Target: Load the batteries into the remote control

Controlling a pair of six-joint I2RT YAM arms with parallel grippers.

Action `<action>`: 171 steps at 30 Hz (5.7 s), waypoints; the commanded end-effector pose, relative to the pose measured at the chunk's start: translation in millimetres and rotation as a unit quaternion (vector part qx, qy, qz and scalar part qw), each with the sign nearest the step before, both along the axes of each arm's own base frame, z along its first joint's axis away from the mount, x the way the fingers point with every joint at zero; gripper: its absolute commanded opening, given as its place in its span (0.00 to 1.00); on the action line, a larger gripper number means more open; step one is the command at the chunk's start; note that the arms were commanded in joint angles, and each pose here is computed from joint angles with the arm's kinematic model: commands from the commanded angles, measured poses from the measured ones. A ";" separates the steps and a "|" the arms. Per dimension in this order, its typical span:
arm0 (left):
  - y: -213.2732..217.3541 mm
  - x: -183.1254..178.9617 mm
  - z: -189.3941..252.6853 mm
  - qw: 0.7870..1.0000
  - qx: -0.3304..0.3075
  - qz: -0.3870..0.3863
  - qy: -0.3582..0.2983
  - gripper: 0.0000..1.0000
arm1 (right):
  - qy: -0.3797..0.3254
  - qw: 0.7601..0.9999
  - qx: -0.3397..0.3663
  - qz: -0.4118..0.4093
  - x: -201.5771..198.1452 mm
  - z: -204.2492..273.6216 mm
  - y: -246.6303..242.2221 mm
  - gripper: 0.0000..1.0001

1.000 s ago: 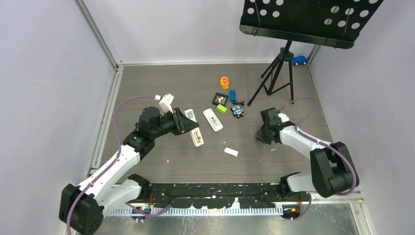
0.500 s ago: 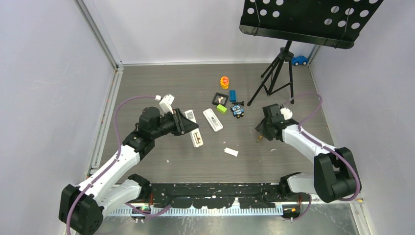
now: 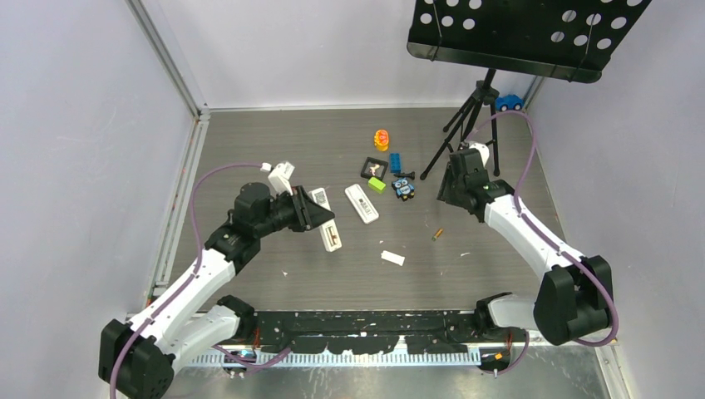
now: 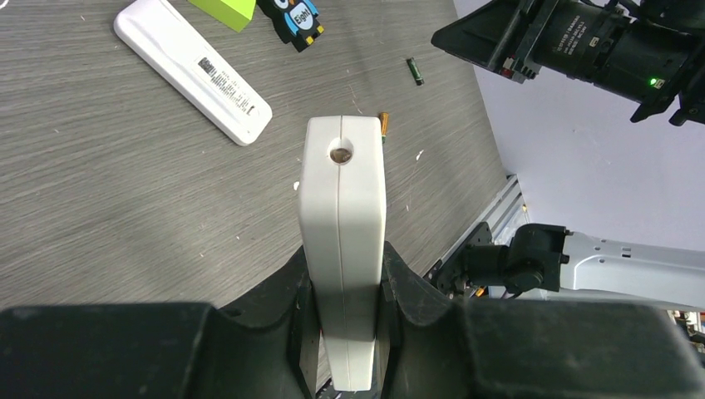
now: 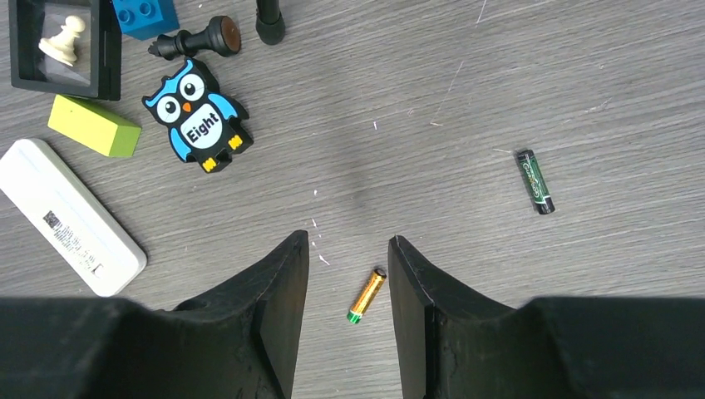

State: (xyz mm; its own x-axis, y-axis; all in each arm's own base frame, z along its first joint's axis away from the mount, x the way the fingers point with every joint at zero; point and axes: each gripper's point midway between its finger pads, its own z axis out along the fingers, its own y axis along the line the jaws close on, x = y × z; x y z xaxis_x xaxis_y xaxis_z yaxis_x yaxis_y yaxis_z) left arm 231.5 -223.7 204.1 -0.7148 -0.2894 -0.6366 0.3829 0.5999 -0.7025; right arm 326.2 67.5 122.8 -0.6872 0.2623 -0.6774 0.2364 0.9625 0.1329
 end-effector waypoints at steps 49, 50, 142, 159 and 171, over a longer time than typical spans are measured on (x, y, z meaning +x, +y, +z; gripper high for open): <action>5.1 -2.5 41.6 0.998 -0.006 -0.006 -0.068 0.00 | 0.219 0.780 -0.341 0.477 -34.6 -105.6 25.3 0.45; 5.0 -2.2 41.7 0.998 -0.005 -0.006 -0.068 0.00 | 0.217 0.779 -0.342 0.479 -32.3 -106.6 26.7 0.45; -29.0 -9.2 85.0 0.977 -0.157 -0.089 -0.112 0.00 | -0.273 0.799 0.336 0.417 -107.2 194.0 254.0 0.00; -32.9 -15.7 103.1 0.970 -0.204 -0.102 -0.089 0.00 | -0.319 0.806 0.233 0.440 -127.7 167.4 273.8 0.00; -35.3 -15.4 102.5 0.968 -0.207 -0.111 -0.087 0.00 | -0.325 0.812 0.213 0.435 -126.7 163.3 267.5 0.00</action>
